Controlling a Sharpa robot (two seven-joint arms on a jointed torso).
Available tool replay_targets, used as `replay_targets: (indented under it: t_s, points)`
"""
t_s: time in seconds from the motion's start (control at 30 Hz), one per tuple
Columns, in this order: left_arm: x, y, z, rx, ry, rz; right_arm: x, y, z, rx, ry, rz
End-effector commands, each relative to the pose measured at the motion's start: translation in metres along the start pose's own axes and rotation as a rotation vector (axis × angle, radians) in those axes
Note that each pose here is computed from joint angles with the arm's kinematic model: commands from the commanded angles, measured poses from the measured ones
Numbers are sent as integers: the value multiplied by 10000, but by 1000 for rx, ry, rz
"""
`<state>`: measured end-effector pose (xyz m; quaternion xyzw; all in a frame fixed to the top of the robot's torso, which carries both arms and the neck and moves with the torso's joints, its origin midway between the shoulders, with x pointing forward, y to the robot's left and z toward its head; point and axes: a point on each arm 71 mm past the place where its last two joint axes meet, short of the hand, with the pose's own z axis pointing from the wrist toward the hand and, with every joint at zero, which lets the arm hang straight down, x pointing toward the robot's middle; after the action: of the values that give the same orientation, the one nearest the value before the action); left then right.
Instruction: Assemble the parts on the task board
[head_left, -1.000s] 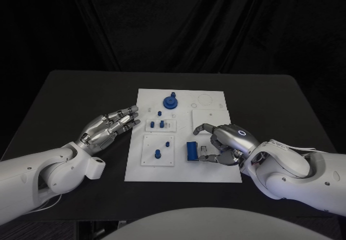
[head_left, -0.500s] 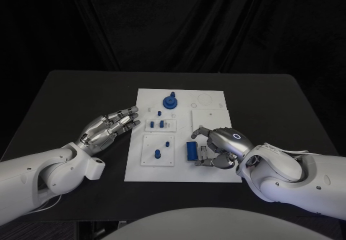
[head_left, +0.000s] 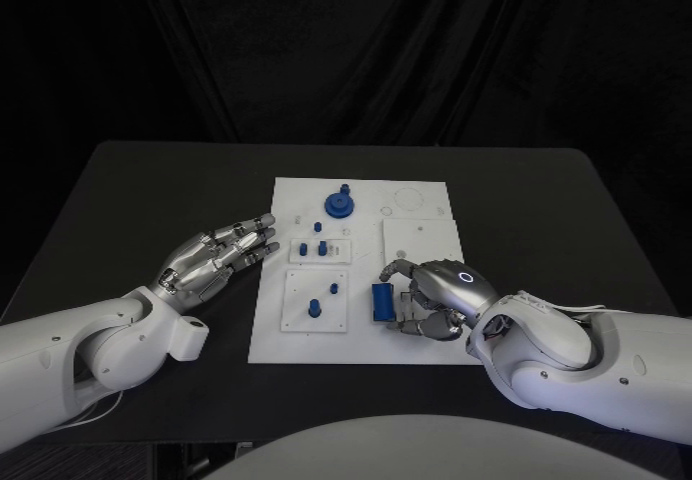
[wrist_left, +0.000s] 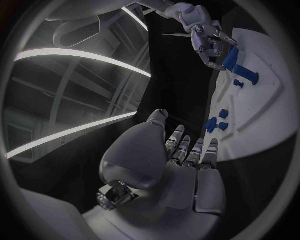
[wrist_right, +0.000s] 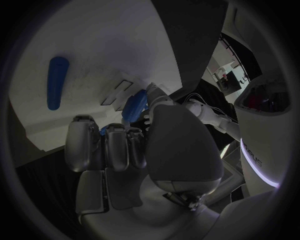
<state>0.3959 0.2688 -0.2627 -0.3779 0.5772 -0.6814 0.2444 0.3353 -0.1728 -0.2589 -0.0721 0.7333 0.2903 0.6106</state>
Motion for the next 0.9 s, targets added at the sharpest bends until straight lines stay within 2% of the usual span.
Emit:
replay_targets:
  t_s: [0.03,0.9]
  points:
    - [12,0,-2,5,10,-43,3,-25,-2,37,-16,-7]
    - [11,17,-9,-10,18,-55,34,-20,13,72,0,34]
